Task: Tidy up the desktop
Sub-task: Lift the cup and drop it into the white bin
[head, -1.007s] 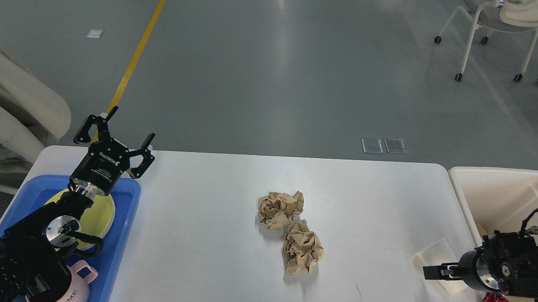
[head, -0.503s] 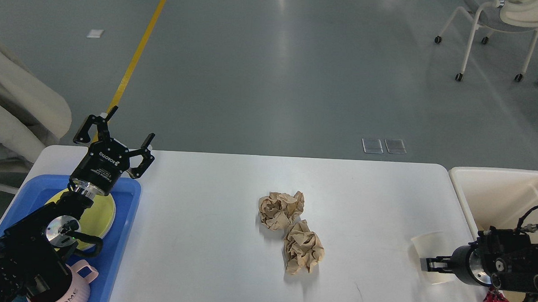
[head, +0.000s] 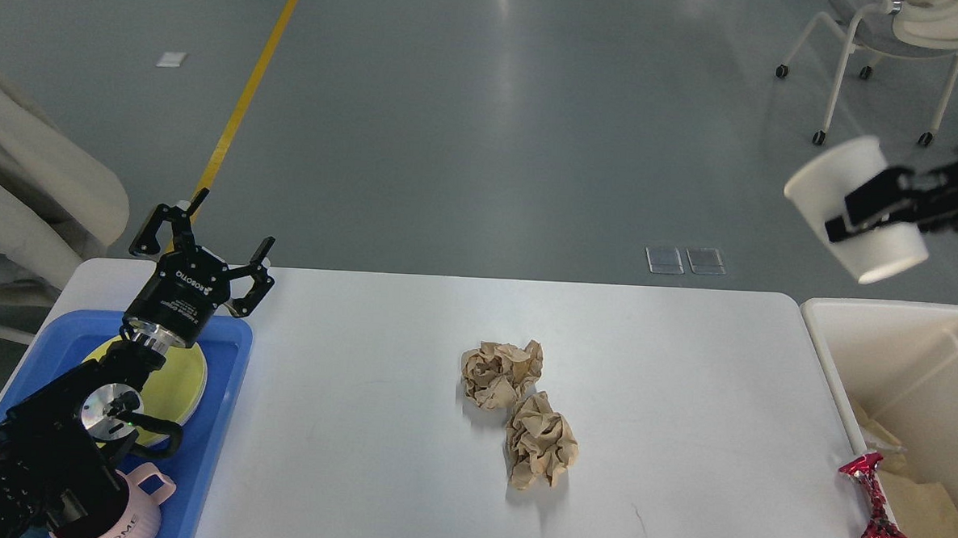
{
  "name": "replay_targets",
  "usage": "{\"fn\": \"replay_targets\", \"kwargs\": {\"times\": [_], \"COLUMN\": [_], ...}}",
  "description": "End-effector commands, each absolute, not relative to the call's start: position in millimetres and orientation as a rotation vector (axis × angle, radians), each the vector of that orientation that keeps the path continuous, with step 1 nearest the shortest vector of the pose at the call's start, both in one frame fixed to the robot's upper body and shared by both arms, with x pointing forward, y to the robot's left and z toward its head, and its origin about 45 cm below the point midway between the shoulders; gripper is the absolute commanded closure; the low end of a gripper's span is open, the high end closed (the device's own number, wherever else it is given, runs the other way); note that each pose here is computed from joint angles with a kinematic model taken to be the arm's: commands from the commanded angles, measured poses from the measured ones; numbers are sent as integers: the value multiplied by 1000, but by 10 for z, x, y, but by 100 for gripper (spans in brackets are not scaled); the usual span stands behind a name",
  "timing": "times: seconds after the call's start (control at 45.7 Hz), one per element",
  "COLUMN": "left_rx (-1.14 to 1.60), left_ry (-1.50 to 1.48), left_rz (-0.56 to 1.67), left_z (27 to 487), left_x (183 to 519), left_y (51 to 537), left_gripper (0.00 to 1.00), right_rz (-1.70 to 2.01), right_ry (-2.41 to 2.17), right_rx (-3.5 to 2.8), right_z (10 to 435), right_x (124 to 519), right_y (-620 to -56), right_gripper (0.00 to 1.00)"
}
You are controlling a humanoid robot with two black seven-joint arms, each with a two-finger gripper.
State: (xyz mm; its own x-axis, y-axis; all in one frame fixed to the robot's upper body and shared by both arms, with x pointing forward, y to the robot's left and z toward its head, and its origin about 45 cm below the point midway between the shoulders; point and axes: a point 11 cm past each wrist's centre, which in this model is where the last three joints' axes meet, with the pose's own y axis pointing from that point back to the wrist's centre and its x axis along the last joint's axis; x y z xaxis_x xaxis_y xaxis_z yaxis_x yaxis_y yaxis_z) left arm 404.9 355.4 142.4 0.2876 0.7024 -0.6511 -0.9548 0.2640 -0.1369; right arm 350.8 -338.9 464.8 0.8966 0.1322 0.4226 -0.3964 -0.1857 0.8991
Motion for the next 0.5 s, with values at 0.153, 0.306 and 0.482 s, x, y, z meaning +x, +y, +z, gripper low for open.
{"fn": "replay_targets", "kwargs": {"times": [0.153,0.306,0.482], "left_rx": [-573,-571,-571], "left_ry": [522,522,522], "left_rz": [1192,1192,1192], "left_z": [1423,1421,1421], "left_x": [4050,4049,4049], "left_y": [3555,3553,3553], "left_gripper": [0,0,0], "right_rz": [428,269,331], "right_ry": [-303,-443,-505], "right_rx": [1562,1373,1049], "right_z": [4849,4118,2931], "right_x": [3556,3731,3647], "right_y": [-3865,-4874,-5988], "right_gripper": [100,100,100]}}
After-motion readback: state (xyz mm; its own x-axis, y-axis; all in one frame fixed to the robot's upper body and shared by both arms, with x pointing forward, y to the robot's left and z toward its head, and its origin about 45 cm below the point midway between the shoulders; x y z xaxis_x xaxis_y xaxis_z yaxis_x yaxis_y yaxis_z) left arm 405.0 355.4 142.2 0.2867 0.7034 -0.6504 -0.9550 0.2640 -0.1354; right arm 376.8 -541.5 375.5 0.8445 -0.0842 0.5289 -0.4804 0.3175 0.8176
